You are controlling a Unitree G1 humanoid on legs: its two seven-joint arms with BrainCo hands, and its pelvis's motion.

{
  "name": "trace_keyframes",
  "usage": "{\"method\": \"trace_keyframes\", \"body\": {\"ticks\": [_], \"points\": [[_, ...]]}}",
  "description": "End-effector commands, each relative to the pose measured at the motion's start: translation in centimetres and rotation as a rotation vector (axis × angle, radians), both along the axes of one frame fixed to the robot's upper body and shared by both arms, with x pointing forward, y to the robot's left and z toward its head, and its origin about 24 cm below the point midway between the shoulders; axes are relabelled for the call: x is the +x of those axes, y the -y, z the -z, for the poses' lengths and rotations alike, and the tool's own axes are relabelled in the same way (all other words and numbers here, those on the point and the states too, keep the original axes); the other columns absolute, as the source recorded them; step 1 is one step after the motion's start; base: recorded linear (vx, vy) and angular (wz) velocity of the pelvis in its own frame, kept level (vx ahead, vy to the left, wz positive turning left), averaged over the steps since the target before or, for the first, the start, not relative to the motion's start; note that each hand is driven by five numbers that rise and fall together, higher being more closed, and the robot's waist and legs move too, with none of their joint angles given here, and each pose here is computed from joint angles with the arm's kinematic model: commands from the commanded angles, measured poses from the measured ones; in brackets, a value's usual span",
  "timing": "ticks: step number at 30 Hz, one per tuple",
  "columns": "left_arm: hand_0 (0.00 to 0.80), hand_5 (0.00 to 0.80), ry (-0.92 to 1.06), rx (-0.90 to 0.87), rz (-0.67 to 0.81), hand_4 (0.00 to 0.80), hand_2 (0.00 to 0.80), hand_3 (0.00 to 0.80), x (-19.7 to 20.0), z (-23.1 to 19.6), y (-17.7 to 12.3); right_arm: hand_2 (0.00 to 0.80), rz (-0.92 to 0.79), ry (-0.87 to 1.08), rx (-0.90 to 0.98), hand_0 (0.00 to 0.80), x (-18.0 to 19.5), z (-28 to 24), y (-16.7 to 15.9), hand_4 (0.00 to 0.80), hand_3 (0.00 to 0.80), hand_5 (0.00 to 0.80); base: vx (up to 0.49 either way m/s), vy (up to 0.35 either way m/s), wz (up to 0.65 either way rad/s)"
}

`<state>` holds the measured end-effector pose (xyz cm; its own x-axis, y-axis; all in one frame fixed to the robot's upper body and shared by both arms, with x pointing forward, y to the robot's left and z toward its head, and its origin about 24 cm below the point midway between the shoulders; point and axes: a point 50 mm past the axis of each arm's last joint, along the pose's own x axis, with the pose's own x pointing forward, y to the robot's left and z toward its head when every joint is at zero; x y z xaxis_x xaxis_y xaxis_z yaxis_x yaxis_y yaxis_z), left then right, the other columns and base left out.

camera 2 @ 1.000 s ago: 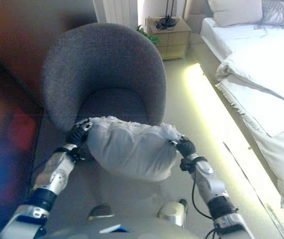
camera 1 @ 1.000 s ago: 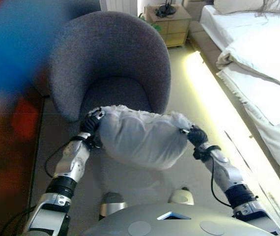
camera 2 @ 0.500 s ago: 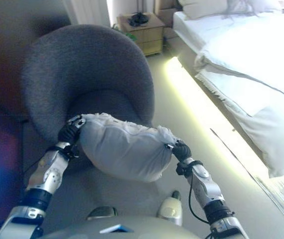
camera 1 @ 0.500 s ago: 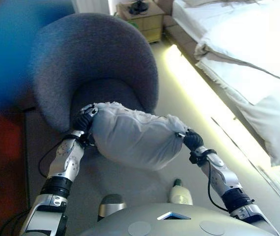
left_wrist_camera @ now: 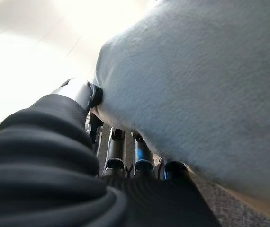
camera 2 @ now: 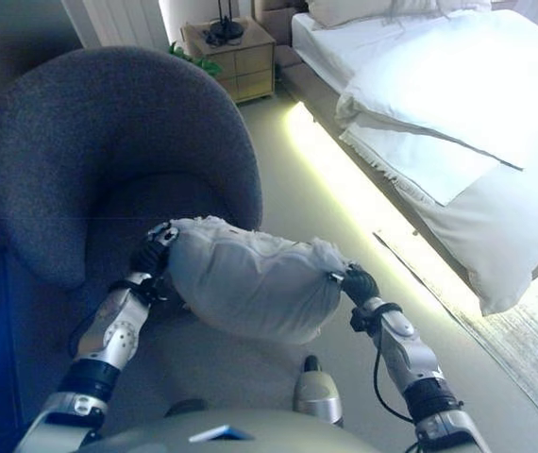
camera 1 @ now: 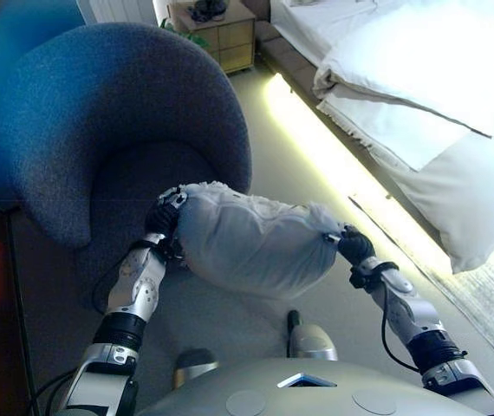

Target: Pick up the cushion and take it to the sofa

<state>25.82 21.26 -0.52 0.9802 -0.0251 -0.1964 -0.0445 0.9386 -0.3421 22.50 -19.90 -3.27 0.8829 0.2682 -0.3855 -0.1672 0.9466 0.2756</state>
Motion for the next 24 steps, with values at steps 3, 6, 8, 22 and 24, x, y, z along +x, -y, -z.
{"method": "trace_keyframes", "body": {"ticks": [3, 6, 8, 22, 24], "points": [[0.800, 0.800, 0.245, -0.032, 0.007, 0.800, 0.800, 0.800, 1.8, -4.3, 0.6, 0.800, -0.137, 0.255, 0.076, 0.800, 2.9, -5.0, -2.0, 0.800, 0.800, 0.800, 0.117, -0.218, 0.00], [0.800, 0.800, 0.236, -0.021, 0.040, 0.800, 0.800, 0.800, 1.3, -4.0, 0.9, 0.800, -0.124, 0.243, 0.067, 0.800, 2.4, -4.5, -1.8, 0.800, 0.800, 0.800, 0.145, -0.120, 0.19], [0.800, 0.800, 0.244, -0.006, 0.060, 0.800, 0.800, 0.800, 1.2, -4.1, 1.2, 0.800, -0.109, 0.247, 0.058, 0.800, 2.5, -4.6, -1.8, 0.800, 0.800, 0.800, 0.160, 0.044, 0.20], [0.800, 0.800, 0.252, 0.056, -0.055, 0.800, 0.800, 0.800, 4.7, -5.3, -0.6, 0.800, -0.271, 0.310, -0.005, 0.800, 7.8, -9.0, -4.4, 0.800, 0.800, 0.800, 0.255, 0.121, -0.06], [0.800, 0.800, 0.282, 0.056, -0.057, 0.800, 0.800, 0.800, 5.2, -6.2, -0.8, 0.800, -0.285, 0.320, 0.004, 0.800, 8.1, -9.5, -4.7, 0.800, 0.800, 0.800, 0.238, 0.126, 0.22]]}}
